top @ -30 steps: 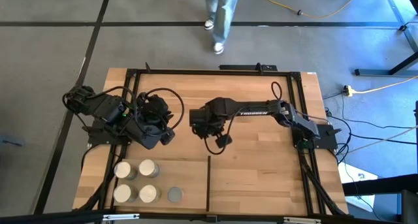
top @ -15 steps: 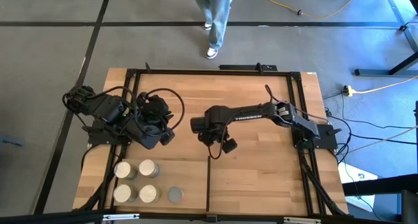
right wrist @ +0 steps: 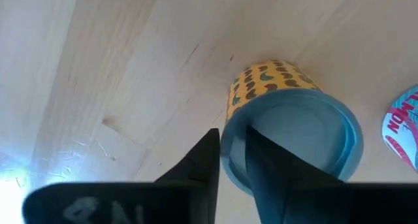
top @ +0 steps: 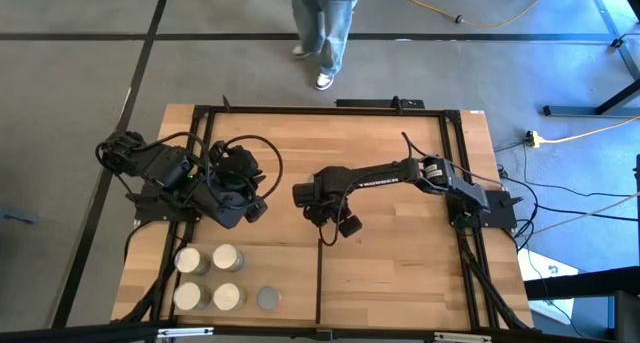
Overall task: Pick and place cans onto a shelf
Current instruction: Put the canned black beans on the shelf
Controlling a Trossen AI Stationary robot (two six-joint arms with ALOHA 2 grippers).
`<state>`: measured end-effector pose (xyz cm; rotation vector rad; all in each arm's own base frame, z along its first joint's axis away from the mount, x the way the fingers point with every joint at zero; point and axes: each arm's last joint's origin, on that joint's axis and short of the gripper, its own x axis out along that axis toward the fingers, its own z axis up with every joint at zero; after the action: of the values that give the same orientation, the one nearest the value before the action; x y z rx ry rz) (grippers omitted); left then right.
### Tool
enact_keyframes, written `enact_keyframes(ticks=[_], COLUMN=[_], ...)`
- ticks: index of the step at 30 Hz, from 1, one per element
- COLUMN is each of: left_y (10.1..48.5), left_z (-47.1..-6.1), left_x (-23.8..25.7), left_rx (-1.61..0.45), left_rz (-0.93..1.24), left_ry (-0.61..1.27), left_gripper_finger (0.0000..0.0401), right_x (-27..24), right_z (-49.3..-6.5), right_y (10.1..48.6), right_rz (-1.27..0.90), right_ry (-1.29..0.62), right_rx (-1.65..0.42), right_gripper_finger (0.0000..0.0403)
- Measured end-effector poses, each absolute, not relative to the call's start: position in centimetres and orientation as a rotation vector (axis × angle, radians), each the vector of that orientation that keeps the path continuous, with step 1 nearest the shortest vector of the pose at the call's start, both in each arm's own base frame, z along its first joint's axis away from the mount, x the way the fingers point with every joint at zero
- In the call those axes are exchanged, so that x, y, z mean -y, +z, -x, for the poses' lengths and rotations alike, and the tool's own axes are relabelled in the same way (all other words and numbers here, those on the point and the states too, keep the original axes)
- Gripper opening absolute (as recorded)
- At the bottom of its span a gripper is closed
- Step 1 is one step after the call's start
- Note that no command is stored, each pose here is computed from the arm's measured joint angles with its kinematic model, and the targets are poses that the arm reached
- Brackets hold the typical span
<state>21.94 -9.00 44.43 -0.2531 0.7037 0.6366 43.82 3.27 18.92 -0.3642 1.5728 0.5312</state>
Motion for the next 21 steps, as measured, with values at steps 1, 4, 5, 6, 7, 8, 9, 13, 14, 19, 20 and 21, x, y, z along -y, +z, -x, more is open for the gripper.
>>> enact_keyframes(ticks=[1,4,5,6,7,8,9,13,14,19,20,21], left_y=[44.4,44.4,44.4,44.4,44.4,44.4,44.4,44.4,44.4,44.4,44.4,44.3], left_z=[-21.9,-21.9,-21.9,-21.9,-21.9,-21.9,-21.9,-21.9,-21.9,-21.9,-21.9,-21.9], left_x=[9.0,9.0,9.0,9.0,9.0,9.0,9.0,9.0,9.0,9.0,9.1,9.1], left_rx=[-0.704,-0.704,-0.704,-0.704,-0.704,-0.704,-0.704,-0.708,-0.708,-0.731,-0.75,-0.771], left_rz=[0.253,0.253,0.253,0.253,0.253,0.253,0.253,0.242,0.241,0.215,0.198,0.174], left_ry=[0.636,0.637,0.636,0.637,0.636,0.636,0.636,0.631,0.632,0.606,0.586,0.562], left_gripper_finger=[0.0055,0.0055,0.0055,0.0055,0.0055,0.0055,0.0055,0.0055,0.0055,0.0055,0.0055,0.0055], right_x=[-3.3,-3.2,-3.2,-3.2,-3.2,-3.2,-3.2,-3.2,-3.2,-3.2,-3.2,-3.2], right_z=[-43.8,-43.5,-43.5,-43.5,-43.5,-43.5,-43.5,-43.4,-43.3,-42.9,-42.7,-42.4], right_y=[18.9,19.3,19.5,19.7,20.1,20.4,20.9,23.1,23.9,28.6,29.6,30.8], right_rz=[0.364,0.36,0.361,0.363,0.362,0.361,0.362,0.369,0.37,0.379,0.382,0.385], right_ry=[0.532,0.538,0.539,0.537,0.537,0.537,0.535,0.526,0.525,0.497,0.492,0.489], right_rx=[-1.574,-1.605,-1.605,-1.607,-1.611,-1.615,-1.606,-1.566,-1.56,-1.452,-1.425,-1.387], right_gripper_finger=[0.0076,0.008,0.008,0.0081,0.0082,0.0082,0.0082,0.0083,0.0084,0.0084,0.0084,0.0084])
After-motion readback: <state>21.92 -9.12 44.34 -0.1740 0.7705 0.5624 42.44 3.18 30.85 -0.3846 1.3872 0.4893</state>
